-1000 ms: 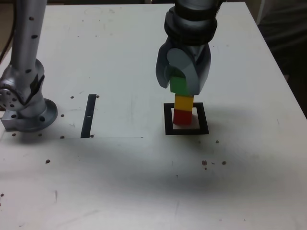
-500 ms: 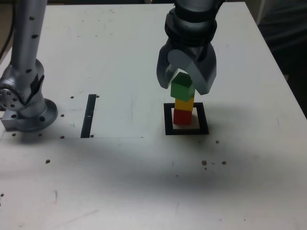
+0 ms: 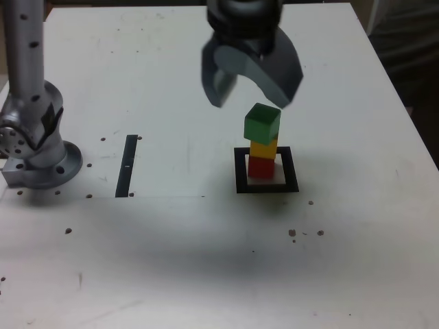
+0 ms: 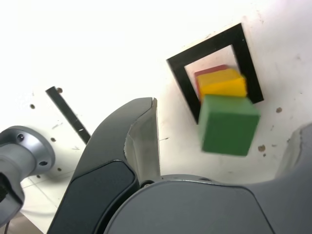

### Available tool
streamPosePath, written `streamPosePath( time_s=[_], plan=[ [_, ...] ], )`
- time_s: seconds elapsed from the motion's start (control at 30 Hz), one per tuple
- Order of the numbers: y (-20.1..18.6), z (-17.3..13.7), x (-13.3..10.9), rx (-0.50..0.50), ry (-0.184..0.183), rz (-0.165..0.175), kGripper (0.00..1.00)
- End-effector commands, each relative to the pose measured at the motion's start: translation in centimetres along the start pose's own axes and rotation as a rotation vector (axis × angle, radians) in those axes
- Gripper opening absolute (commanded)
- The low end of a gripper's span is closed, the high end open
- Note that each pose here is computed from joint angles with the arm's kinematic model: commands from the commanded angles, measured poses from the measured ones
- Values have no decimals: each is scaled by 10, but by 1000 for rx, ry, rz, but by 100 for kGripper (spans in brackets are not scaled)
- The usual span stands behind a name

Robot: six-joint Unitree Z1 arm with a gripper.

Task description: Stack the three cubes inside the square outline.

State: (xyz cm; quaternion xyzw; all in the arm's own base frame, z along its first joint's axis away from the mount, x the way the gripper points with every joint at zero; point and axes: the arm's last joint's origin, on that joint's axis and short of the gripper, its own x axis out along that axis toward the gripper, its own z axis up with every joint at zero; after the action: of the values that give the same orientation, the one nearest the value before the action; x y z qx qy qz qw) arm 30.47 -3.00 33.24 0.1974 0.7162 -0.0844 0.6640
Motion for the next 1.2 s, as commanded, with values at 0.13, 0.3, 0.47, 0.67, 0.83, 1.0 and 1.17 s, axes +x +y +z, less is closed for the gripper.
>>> streamPosePath(
  time_s=[0.13, 0.3, 0.47, 0.67, 0.83, 1.0, 1.17],
  plan=[
    [-10, -36, 0, -56, 18, -4, 100],
    [-20, -66, 13, -123, 51, -17, 100],
    [-32, -91, 32, -165, 75, -47, 100],
    [-46, -112, 61, -207, 75, -106, 100],
    [-56, -127, 83, -245, 65, -143, 100],
    [-61, -134, 90, -259, 67, -160, 100],
    [-62, -136, 92, -261, 72, -171, 100]
  ],
)
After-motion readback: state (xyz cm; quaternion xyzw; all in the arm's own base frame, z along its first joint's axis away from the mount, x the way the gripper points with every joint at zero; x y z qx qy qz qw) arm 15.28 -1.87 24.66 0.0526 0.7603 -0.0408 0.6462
